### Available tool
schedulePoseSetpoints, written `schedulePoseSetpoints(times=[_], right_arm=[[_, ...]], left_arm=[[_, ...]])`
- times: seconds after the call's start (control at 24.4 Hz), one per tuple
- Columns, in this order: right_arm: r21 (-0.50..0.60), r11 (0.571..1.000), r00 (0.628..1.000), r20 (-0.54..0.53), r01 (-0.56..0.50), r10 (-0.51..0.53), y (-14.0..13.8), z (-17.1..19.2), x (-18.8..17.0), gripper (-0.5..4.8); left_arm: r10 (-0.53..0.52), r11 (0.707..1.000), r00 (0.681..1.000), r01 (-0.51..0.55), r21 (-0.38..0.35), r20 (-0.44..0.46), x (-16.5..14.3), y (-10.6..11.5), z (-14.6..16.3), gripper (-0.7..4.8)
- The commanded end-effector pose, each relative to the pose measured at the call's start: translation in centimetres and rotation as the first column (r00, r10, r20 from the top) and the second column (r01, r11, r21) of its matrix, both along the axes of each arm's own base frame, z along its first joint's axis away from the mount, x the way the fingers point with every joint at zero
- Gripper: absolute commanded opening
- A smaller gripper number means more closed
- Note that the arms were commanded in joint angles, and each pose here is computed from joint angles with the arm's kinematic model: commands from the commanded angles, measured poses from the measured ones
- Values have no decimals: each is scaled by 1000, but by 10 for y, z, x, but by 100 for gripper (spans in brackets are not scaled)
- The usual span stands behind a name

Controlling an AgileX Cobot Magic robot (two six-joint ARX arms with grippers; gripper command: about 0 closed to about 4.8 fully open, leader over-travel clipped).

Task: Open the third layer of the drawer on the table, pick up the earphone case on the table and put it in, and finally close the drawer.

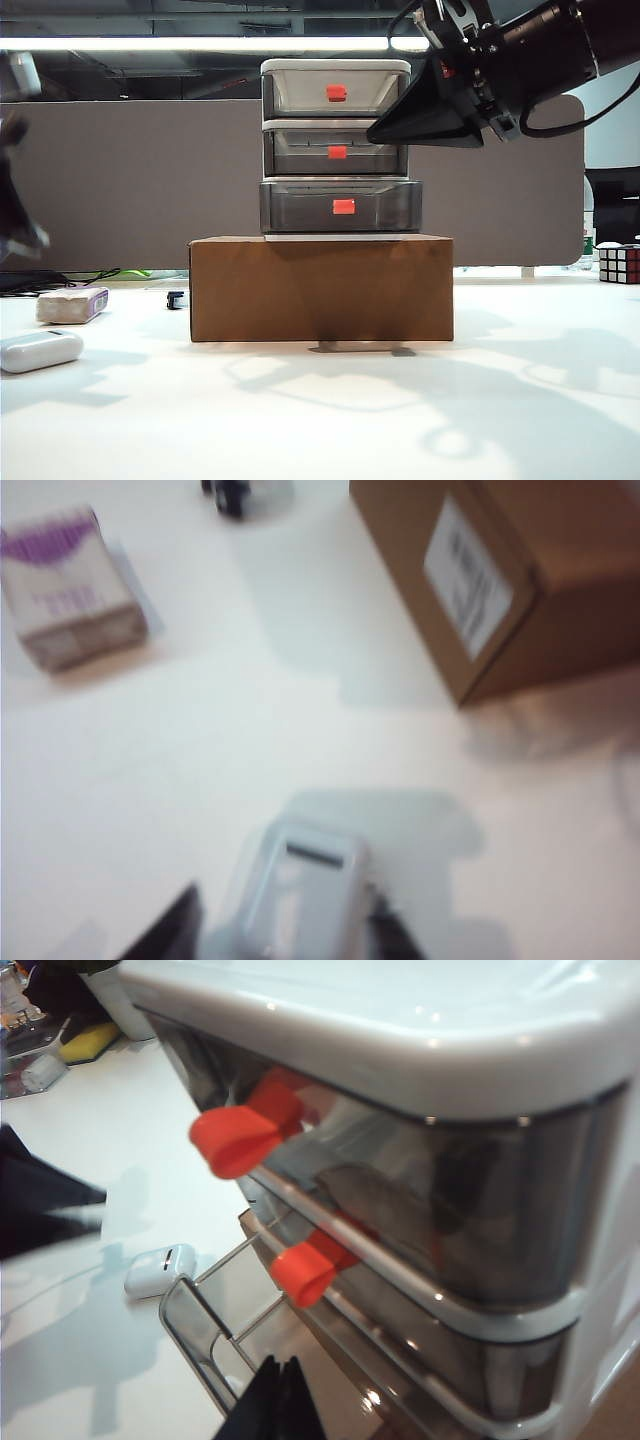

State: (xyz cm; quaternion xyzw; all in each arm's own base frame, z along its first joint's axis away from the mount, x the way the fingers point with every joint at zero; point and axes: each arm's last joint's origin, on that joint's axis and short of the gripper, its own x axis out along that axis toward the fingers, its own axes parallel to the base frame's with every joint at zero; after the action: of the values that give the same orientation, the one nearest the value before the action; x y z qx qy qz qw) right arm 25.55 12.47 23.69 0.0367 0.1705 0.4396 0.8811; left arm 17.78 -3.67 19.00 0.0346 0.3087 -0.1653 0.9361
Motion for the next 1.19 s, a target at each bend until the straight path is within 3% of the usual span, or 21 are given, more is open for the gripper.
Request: schedulePoseSetpoints(times=[0.04,0.16,0.33,0.57,0.86,0.99,1.11,1.19], right_arm=[[7,1000,1000,5,-6,6,0,3,-1,-5],[3,1000,1000,-4,-6,6,0,2,-1,-6],[-9,1000,1000,-26,-10,10,0,0,-2,-5],[-20,1000,999,-43,-12,11,-1,-2,-2,-5],[-29,999,999,-52,-14,13,-1,-3,-3,-5],[-29,999,999,-51,-14,13,-1,-3,-3,-5],[-29,999,999,-51,-14,13,-1,-3,-3,-6],[-29,999,999,-51,-14,13,-1,-3,-3,-5]], left_arm=[[-90,995,995,92,38,-41,1,-2,-14,219],[-118,989,991,124,75,-69,5,-3,-25,247],[-129,987,989,135,88,-69,16,-5,-34,402],[-129,987,989,135,87,-69,29,-7,-48,401],[-151,985,980,161,68,-132,34,-9,-65,389],[-182,981,970,191,37,-161,34,-10,-71,328],[-186,980,965,195,34,-183,34,-10,-74,313],[-186,980,965,196,33,-184,34,-10,-74,256]])
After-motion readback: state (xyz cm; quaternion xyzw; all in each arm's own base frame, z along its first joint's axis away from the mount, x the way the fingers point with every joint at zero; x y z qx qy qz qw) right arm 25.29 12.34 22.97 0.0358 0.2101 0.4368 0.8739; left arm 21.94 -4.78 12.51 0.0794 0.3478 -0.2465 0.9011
